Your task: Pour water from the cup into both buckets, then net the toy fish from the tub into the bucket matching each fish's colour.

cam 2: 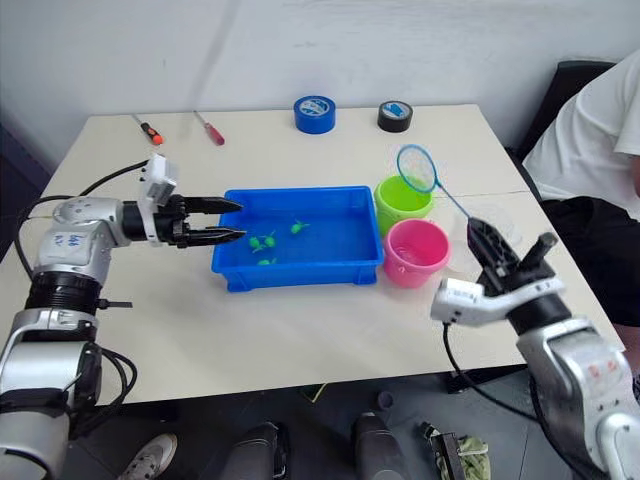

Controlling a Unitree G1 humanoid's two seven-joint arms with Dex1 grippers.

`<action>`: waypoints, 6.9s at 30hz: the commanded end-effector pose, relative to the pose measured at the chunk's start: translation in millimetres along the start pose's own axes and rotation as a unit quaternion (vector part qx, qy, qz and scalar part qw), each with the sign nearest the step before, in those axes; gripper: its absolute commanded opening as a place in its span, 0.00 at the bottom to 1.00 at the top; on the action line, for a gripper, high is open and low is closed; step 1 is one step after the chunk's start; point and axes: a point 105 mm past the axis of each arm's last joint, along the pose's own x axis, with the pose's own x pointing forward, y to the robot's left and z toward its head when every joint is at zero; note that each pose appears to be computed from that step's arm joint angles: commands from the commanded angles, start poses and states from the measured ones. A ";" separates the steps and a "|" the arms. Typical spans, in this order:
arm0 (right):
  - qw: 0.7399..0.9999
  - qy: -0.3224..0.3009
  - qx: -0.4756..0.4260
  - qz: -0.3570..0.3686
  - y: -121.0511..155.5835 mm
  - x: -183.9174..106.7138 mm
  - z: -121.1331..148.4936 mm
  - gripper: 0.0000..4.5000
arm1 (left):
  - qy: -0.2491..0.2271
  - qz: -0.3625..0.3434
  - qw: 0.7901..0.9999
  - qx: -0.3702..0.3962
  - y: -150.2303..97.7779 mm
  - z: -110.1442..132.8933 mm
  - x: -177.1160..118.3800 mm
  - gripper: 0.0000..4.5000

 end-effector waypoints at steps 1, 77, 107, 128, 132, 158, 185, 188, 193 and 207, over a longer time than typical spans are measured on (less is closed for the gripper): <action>0.984 -0.032 0.163 0.062 1.3 22.1 16.7 0.00 | -0.017 0.040 0.999 0.010 6.8 10.2 -18.8 0.77; 0.724 -0.036 0.622 0.296 20.0 89.1 67.0 0.00 | -0.005 0.086 0.996 0.026 -13.7 12.9 -44.3 0.77; 0.968 0.083 0.182 0.149 8.4 71.1 -68.3 0.00 | -0.012 0.040 0.999 0.034 -3.0 16.7 -16.6 0.77; 0.986 0.017 -0.121 0.116 6.6 67.4 -56.3 0.00 | -0.017 0.031 0.999 0.030 -4.7 14.1 -9.6 0.77; 0.993 0.011 -0.071 0.099 -3.8 68.3 -49.7 0.00 | -0.014 0.033 0.999 0.029 -5.4 12.6 -13.0 0.77; 0.854 -0.178 0.254 0.417 74.1 99.4 90.4 0.00 | 0.079 0.098 0.992 -0.007 -28.8 -22.2 -94.0 0.77; 0.756 -0.272 0.372 0.464 62.6 106.4 176.4 0.00 | 0.059 0.117 0.991 -0.004 -38.6 -12.9 -86.0 0.77; 0.748 -0.255 0.402 0.462 51.9 108.0 157.9 0.00 | 0.055 0.114 0.992 -0.002 -36.4 -10.6 -83.5 0.77; 0.743 -0.230 0.436 0.453 41.8 108.9 136.5 0.00 | 0.050 0.107 0.993 -0.001 -34.0 -8.6 -77.7 0.77; 0.749 -0.158 0.477 0.432 41.8 103.2 96.8 0.00 | 0.037 0.078 0.996 0.005 -25.6 -2.8 -60.5 0.77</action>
